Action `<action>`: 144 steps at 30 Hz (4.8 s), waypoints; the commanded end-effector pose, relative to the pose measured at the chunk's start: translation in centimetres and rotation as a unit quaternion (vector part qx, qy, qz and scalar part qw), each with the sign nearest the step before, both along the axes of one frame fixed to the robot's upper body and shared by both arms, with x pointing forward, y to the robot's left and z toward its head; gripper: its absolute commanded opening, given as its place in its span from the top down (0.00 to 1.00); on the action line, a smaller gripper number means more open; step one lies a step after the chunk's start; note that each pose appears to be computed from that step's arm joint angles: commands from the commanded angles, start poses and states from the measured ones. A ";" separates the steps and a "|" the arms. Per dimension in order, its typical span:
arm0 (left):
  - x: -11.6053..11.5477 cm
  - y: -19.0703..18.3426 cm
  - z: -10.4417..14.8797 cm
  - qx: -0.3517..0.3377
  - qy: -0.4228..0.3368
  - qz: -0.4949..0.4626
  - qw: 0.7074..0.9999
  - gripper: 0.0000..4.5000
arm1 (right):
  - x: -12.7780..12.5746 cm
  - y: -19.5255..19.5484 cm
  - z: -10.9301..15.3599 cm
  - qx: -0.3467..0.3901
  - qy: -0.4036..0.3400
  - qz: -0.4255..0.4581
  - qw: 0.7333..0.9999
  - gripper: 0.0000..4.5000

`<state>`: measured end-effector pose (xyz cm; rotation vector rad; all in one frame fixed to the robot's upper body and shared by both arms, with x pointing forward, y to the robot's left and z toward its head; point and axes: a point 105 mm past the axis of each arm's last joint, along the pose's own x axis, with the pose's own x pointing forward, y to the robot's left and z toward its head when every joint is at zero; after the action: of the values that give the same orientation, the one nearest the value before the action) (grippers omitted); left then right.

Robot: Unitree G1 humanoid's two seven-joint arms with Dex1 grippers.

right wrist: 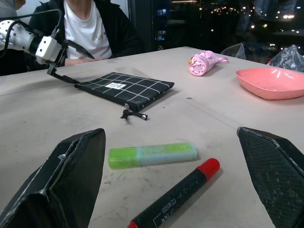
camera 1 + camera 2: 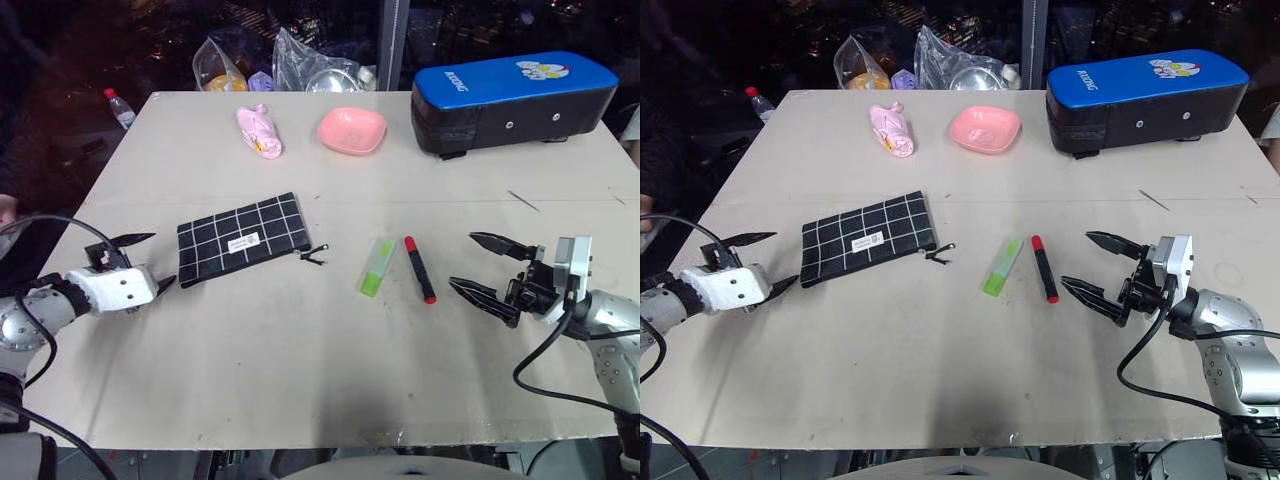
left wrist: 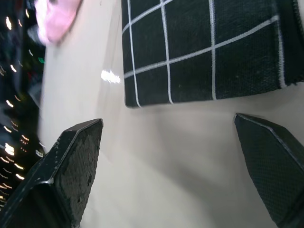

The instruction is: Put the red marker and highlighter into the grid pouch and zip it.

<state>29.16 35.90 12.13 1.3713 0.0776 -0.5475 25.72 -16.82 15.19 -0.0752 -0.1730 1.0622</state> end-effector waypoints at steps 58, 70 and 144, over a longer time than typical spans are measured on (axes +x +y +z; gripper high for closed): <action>8.4 -16.5 -1.1 -0.053 -0.159 -0.140 0.976 0.39 | -0.1 0.7 0.5 -0.004 -0.028 -0.005 1.000 0.00; 7.6 -17.1 -0.9 -0.046 -0.205 -0.166 0.964 0.47 | -0.1 1.0 0.1 -0.002 -0.025 -0.006 1.000 0.00; 1.8 -24.3 2.3 -0.467 0.000 -0.180 0.866 1.00 | 13.5 10.3 2.8 -0.121 0.065 -0.047 0.989 0.99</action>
<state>30.96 11.63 13.45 0.4084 -0.3740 -0.7702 40.12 -7.00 16.18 -0.1824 0.1485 0.9228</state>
